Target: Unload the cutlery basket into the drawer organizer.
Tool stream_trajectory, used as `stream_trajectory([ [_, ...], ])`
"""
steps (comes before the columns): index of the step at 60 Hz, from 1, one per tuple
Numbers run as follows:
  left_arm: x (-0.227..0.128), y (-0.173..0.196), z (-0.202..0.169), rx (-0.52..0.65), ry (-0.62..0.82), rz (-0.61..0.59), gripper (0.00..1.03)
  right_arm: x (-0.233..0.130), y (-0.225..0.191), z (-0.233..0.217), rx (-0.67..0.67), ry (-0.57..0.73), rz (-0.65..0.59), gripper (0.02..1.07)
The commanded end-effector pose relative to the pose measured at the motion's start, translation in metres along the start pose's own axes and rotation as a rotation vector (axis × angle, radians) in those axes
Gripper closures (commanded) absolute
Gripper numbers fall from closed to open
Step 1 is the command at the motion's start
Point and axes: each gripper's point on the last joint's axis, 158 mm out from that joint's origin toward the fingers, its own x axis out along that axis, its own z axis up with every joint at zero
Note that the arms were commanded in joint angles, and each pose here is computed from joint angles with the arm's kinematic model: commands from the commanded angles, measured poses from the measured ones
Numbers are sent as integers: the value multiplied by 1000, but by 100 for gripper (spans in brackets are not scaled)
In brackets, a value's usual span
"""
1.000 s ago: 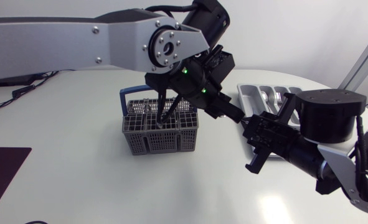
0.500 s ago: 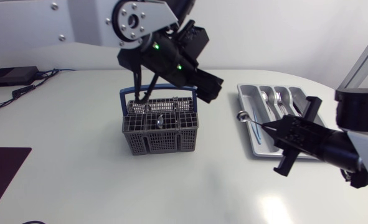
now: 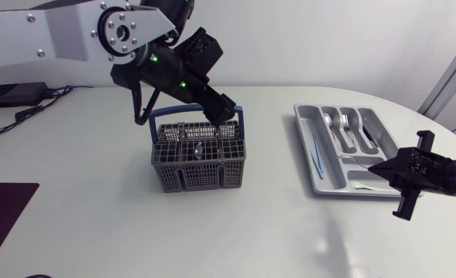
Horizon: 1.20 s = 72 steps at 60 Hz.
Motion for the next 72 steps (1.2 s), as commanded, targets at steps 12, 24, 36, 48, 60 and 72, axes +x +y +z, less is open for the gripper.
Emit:
stream_trajectory([
  [12,-2,-57,4,217,-75,-75,6,-3,13,24,-31,-48,62,101],
  [24,16,-136,8,533,-212,-121,6,-15,41,74,-31,-124,159,101],
  [36,36,-161,6,628,-283,-109,6,-31,48,103,-15,-171,168,101],
  [48,43,-170,4,650,-340,-70,7,-38,59,124,-5,-212,195,101],
  [60,40,-178,1,640,-351,-85,8,-36,65,137,14,-238,209,101],
  [72,33,-190,1,648,-371,-107,24,-35,73,150,18,-257,230,101],
])
